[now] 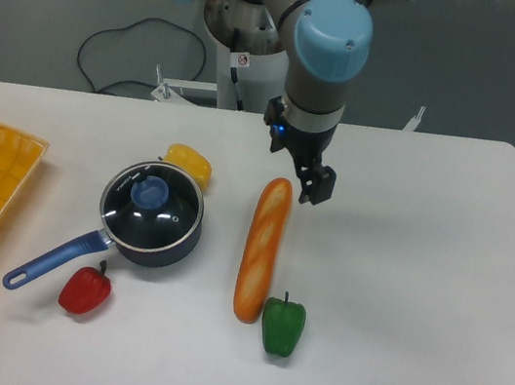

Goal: Open the lid
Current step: 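Move the gripper toward the saucepan, above the bread loaf's end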

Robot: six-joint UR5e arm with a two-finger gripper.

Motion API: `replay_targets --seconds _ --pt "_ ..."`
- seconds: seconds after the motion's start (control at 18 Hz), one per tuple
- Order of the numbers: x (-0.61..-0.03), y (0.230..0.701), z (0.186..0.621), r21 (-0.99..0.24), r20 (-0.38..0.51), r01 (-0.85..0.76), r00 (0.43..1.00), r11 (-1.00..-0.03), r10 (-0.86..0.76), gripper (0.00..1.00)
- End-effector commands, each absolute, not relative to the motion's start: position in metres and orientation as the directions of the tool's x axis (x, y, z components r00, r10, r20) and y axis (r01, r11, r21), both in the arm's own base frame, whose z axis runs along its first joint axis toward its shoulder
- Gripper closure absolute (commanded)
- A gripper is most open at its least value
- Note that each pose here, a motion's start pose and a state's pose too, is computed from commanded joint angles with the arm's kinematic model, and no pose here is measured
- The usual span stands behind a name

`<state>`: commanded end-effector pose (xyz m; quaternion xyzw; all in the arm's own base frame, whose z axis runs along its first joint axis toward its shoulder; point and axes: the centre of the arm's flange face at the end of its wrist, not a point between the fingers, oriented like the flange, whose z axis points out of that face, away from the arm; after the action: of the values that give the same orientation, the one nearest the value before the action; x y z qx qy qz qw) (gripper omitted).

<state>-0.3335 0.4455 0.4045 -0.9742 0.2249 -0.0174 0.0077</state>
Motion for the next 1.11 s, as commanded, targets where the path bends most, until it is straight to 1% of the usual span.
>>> replay_targets --seconds 0.22,0.44,0.61,0.78,1.11 --pt "-0.32 0.459 0.398 -0.016 0.042 -0.398 0.916 -0.917 -0.398 0.0" --pt "-0.308 0.47 0.391 -0.011 0.054 -0.402 0.914 -0.916 -0.402 0.0" --pt "-0.297 0.477 0.386 -0.006 0.061 -0.368 0.928 -0.93 -0.367 0.0" --pt "-0.294 0.484 0.376 0.001 0.078 -0.372 0.926 -0.928 -0.371 0.0" --pt "-0.286 0.492 0.374 -0.002 0.071 -0.372 0.926 -0.928 -0.371 0.0"
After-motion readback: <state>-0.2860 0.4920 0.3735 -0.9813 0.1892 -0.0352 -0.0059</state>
